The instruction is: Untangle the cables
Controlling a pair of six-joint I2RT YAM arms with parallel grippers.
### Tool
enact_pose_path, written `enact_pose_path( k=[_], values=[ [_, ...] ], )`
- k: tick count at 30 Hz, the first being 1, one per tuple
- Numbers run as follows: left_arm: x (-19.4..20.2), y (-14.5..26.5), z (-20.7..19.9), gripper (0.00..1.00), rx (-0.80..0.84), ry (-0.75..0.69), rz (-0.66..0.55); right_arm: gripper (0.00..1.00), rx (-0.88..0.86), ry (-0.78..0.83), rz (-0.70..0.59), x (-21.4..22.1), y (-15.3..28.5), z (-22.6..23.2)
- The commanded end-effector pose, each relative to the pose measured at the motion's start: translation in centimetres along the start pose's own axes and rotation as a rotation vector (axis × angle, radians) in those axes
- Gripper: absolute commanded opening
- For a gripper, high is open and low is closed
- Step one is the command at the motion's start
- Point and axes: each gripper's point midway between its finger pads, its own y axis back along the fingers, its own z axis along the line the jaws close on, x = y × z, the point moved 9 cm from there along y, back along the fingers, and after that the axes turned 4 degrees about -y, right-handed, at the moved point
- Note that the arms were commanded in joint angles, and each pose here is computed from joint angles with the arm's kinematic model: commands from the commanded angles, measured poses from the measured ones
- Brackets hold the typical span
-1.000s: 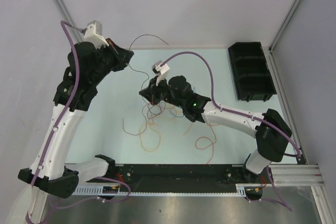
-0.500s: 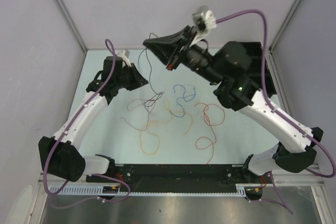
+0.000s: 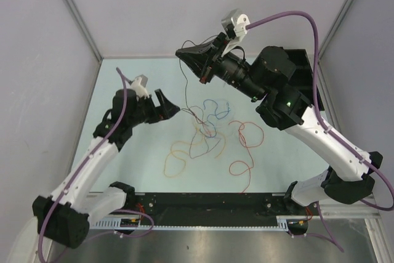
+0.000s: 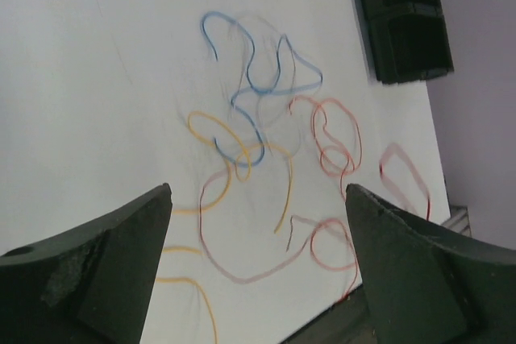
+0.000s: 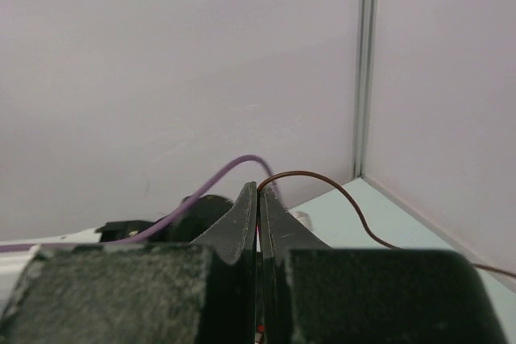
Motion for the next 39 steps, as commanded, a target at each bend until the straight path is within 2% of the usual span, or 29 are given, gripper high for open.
enact_pose_path(
  k=[1,6,7,10,15,19,20,26,27,29,30,34,35,39],
  values=[
    [3.3,1.5,-0.4,0.94,0.160,0.014,-0.122,0.00,0.060,0.048,-0.051,-2.0,0.9,-0.5],
    [8.4,1.6,-0.5,0.94,0.276,0.003,-0.195,0.00,0.096,0.061,-0.045,-2.1,1.4,-1.2],
    [8.3,1.8,-1.1,0.95,0.315,-0.012,-0.233,0.00,0.101,0.064,-0.041,-1.9,1.3,-1.4],
    [9.3,1.5,-2.7,1.00,0.361,-0.077,-0.230,0.00,0.121,0.077,-0.036,-1.8,1.4,-1.7],
    [9.4,0.1,-4.5,1.00,0.365,-0.181,-0.257,0.00,0.118,0.077,-0.036,-1.9,1.5,-1.6],
    [9.5,-1.7,-5.9,1.00,0.421,-0.204,-0.267,0.00,0.119,0.079,-0.036,-2.2,1.7,-1.6],
    [10.0,-2.9,-5.9,1.00,0.409,-0.209,-0.239,0.00,0.121,0.080,-0.037,-2.3,1.9,-1.6],
    [9.8,-6.2,-9.6,0.95,0.447,-0.254,-0.256,0.00,0.150,0.088,-0.038,-2.7,2.3,-1.8],
    [9.7,-6.5,-10.2,0.77,0.462,-0.253,-0.264,0.00,0.154,0.089,-0.038,-2.9,2.5,-1.8],
    [9.0,-7.5,-11.1,0.24,0.442,-0.227,-0.273,0.00,0.164,0.096,-0.044,-3.2,2.7,-1.9],
    [9.4,-8.2,-10.8,0.01,0.397,-0.223,-0.241,0.00,0.171,0.101,-0.047,-3.5,3.0,-1.9],
    [9.4,-8.3,-9.4,0.00,0.241,-0.217,-0.222,0.00,0.250,0.137,-0.050,-4.6,4.0,-2.5],
    [8.9,-8.2,-8.6,0.00,0.153,-0.221,-0.250,0.00,0.312,0.149,-0.061,-5.0,4.4,-3.0],
    [9.1,-8.3,-3.7,0.00,-0.061,-0.234,-0.165,0.00,0.411,0.201,-0.154,-8.8,7.0,-3.7]
  ],
)
